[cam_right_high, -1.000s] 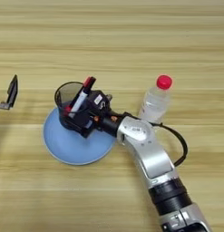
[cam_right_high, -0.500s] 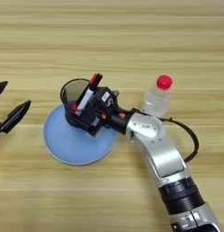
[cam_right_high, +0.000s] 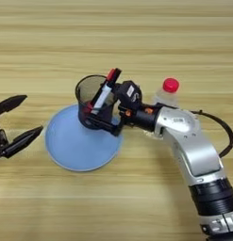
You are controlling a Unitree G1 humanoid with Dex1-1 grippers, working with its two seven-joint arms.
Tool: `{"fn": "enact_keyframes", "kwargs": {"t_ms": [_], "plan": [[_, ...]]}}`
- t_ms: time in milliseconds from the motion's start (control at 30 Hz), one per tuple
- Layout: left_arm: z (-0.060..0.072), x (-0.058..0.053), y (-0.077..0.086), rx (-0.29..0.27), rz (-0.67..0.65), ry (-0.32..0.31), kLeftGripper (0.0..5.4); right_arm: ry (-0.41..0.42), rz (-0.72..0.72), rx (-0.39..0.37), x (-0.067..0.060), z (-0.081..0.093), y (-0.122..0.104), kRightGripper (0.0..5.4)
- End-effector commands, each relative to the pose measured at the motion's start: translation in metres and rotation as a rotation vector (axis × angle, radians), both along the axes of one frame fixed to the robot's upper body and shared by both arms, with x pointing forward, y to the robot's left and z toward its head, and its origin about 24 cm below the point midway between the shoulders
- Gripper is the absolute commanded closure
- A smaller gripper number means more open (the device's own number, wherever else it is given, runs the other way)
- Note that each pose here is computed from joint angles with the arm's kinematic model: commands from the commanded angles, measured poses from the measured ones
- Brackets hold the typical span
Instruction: Move the objects on the table
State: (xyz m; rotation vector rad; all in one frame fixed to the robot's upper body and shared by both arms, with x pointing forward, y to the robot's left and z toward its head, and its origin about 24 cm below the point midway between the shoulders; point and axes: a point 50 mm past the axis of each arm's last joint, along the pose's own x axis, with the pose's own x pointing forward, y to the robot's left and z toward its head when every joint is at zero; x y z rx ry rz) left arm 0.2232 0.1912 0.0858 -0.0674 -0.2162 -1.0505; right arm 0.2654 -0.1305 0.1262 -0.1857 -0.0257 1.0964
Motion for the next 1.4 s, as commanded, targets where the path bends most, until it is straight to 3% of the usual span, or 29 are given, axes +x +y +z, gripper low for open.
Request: {"fn": "enact_keyframes", "kwargs": {"t_ms": [33, 400, 767, 1400], "plan": [[0.003, 0.002, -0.006, 0.054, -0.063, -0.008, 0.00, -0.042, 0.055, 0.000, -0.002, 0.016, -0.001, 0.61], [0.001, 0.010, -0.022, 0.100, -0.147, 0.002, 0.00, -0.090, 0.219, -0.056, -0.018, 0.027, 0.001, 0.61], [-0.002, 0.014, -0.036, 0.165, -0.230, 0.003, 0.00, -0.099, 0.279, -0.066, -0.023, 0.032, 0.008, 0.61], [0.006, 0.012, -0.059, 0.211, -0.322, -0.069, 0.00, -0.059, 0.340, -0.065, -0.030, 0.023, 0.021, 0.61]]}}
